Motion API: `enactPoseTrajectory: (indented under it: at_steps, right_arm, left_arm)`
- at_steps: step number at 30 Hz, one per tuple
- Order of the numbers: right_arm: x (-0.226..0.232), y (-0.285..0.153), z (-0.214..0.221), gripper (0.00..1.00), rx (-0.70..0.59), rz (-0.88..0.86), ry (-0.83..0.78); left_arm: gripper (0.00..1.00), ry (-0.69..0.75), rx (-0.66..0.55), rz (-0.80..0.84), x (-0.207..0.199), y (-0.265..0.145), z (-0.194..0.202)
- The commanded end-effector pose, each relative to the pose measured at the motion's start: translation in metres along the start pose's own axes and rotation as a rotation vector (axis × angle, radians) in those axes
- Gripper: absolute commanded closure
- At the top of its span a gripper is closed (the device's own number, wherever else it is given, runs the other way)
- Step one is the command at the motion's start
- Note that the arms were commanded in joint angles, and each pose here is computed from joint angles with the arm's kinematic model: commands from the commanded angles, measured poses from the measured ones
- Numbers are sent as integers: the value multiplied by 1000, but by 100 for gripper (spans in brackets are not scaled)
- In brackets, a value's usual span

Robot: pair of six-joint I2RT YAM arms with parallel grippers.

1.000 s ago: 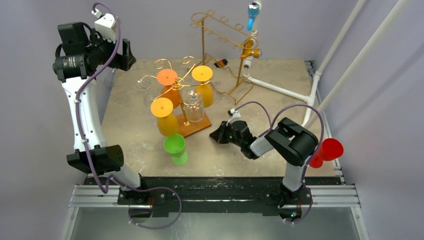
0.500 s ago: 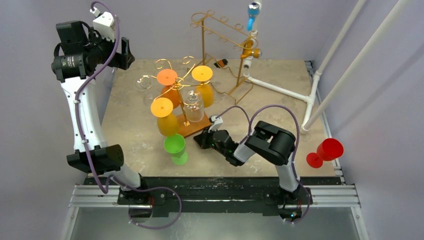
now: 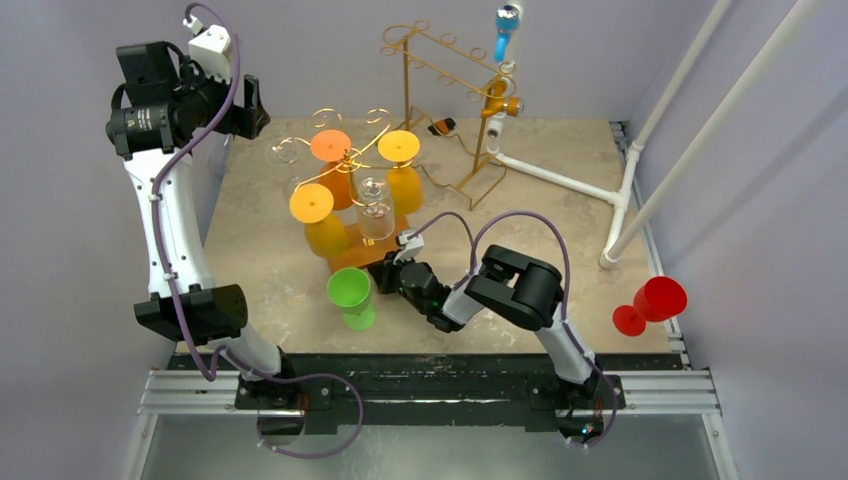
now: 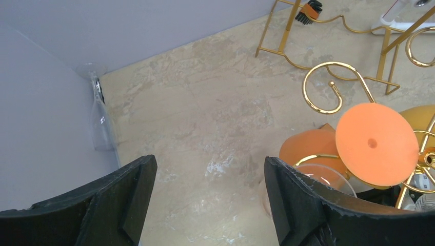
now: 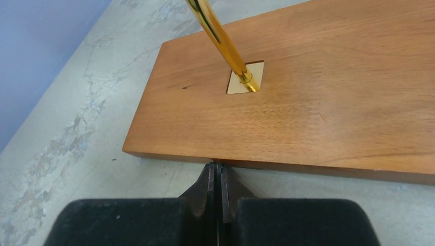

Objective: Place the wine glass upside down on the wine glass rack

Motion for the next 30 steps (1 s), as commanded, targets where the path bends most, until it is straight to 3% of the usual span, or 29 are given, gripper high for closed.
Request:
enactPoseTrajectory:
  at_steps: [1, 20, 30]
  right_arm:
    - [-14, 11, 15, 100, 44, 61, -69]
    - [-2, 46, 22, 100, 137, -39, -112]
    - [-15, -22, 0, 100, 163, -60, -113]
  left_arm:
    - [18, 18, -39, -16, -2, -8, -12]
    - [16, 32, -50, -50, 0, -10, -15]
    - [16, 33, -62, -56, -1, -12, -15]
Point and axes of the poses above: each gripper's point midway between its finger pads, its own y axis out along the fingers, its own x axis along the line the jaws close on, z = x × y, the point moved 8 cm from there along -y, back along the fingers, and after that the axes turned 4 degrees about y, right-handed, at the moved point
